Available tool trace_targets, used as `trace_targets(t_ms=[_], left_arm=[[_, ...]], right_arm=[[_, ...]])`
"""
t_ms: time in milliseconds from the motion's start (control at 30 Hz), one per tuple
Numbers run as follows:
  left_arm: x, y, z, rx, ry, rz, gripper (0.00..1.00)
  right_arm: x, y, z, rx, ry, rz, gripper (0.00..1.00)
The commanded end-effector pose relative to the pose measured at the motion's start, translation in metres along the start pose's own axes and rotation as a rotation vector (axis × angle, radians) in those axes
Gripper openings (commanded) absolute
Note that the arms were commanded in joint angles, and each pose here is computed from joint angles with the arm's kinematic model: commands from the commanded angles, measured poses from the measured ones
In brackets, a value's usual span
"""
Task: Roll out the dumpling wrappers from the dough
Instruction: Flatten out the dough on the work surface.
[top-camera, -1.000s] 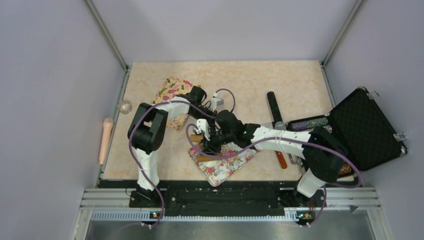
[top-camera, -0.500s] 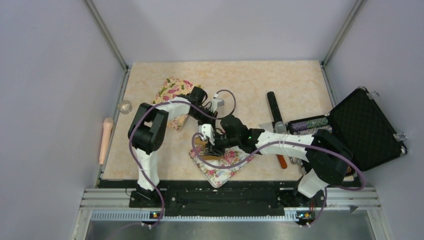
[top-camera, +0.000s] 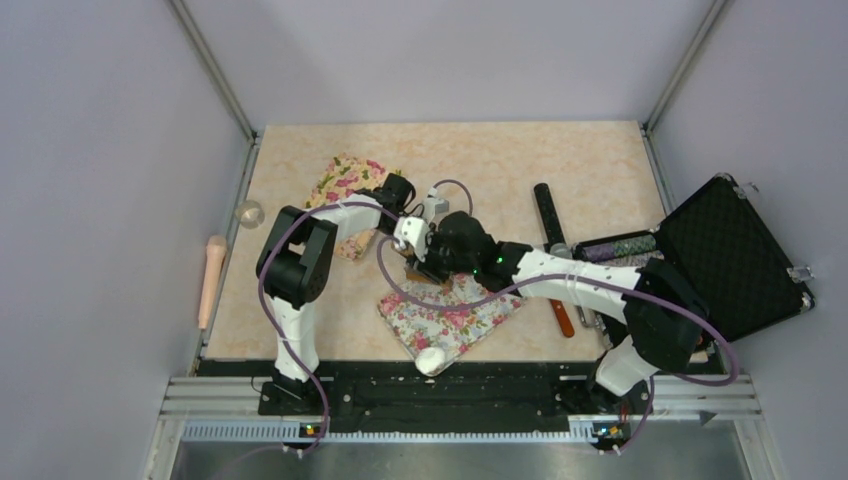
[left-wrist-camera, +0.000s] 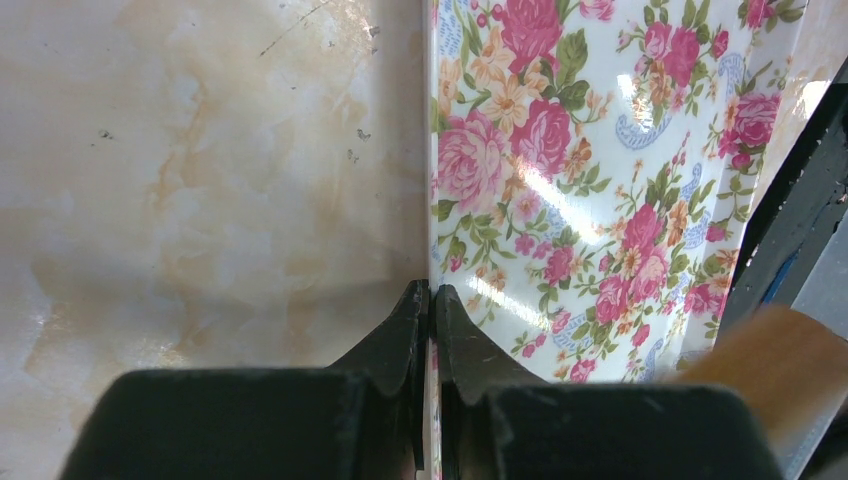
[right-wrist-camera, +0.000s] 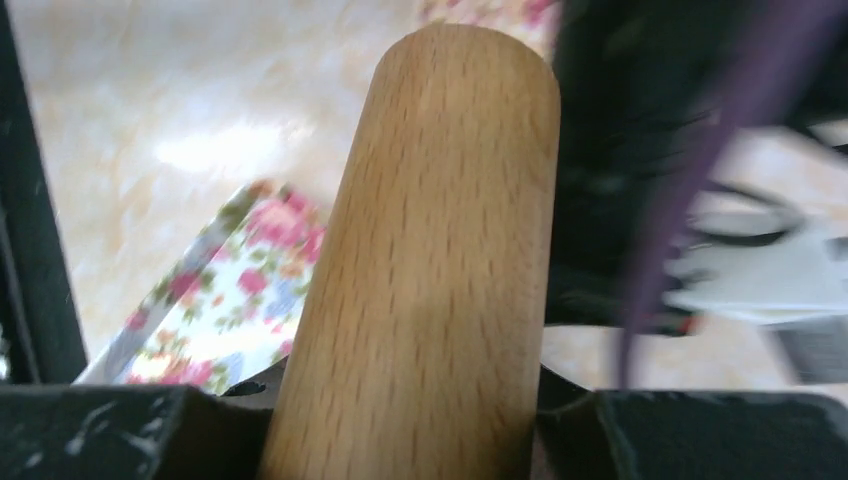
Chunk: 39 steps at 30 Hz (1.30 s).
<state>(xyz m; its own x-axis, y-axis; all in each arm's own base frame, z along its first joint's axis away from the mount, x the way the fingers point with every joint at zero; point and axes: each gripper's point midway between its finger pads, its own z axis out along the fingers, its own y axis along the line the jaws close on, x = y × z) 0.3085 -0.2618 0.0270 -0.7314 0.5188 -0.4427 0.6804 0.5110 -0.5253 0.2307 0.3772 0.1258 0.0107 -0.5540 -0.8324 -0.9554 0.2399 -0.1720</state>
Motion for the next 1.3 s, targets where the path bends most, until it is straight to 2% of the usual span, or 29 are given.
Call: trace_targets(t_ms=[0, 233, 400, 567, 700, 900, 1000, 1267], left_arm=[[-0.006, 0.005, 0.002, -0.009, -0.01, 0.013, 0.0], [-0.006, 0.006, 0.001, -0.013, -0.012, 0.013, 0.0], [-0.007, 0.005, 0.0, -0.014, -0.014, 0.017, 0.0], [-0.006, 0.005, 0.001, -0.009, -0.009, 0.015, 0.0], [-0.007, 0.005, 0.001, -0.008, -0.008, 0.014, 0.0], [-0.007, 0.005, 0.002, -0.003, -0.007, 0.015, 0.0], [-0.006, 0.006, 0.002, 0.0, -0.005, 0.013, 0.0], [-0.006, 0.004, 0.001, 0.003, -0.008, 0.016, 0.0]], right_arm=[[-0.071, -0.049, -0.021, 0.202, -0.093, 0.078, 0.0], [-0.079, 0.008, -0.038, 0.023, -0.084, 0.22, 0.0], [-0.058, 0.074, -0.058, -0.276, -0.066, 0.134, 0.0], [-0.046, 0.111, -0.08, -0.476, -0.074, 0.092, 0.0], [-0.04, 0.112, -0.07, -0.477, -0.076, 0.106, 0.0], [-0.033, 0.144, -0.065, -0.585, -0.023, 0.063, 0.0], [-0.029, 0.142, -0.051, -0.526, -0.002, 0.052, 0.0], [-0.007, 0.094, -0.025, -0.241, 0.041, -0.006, 0.0]])
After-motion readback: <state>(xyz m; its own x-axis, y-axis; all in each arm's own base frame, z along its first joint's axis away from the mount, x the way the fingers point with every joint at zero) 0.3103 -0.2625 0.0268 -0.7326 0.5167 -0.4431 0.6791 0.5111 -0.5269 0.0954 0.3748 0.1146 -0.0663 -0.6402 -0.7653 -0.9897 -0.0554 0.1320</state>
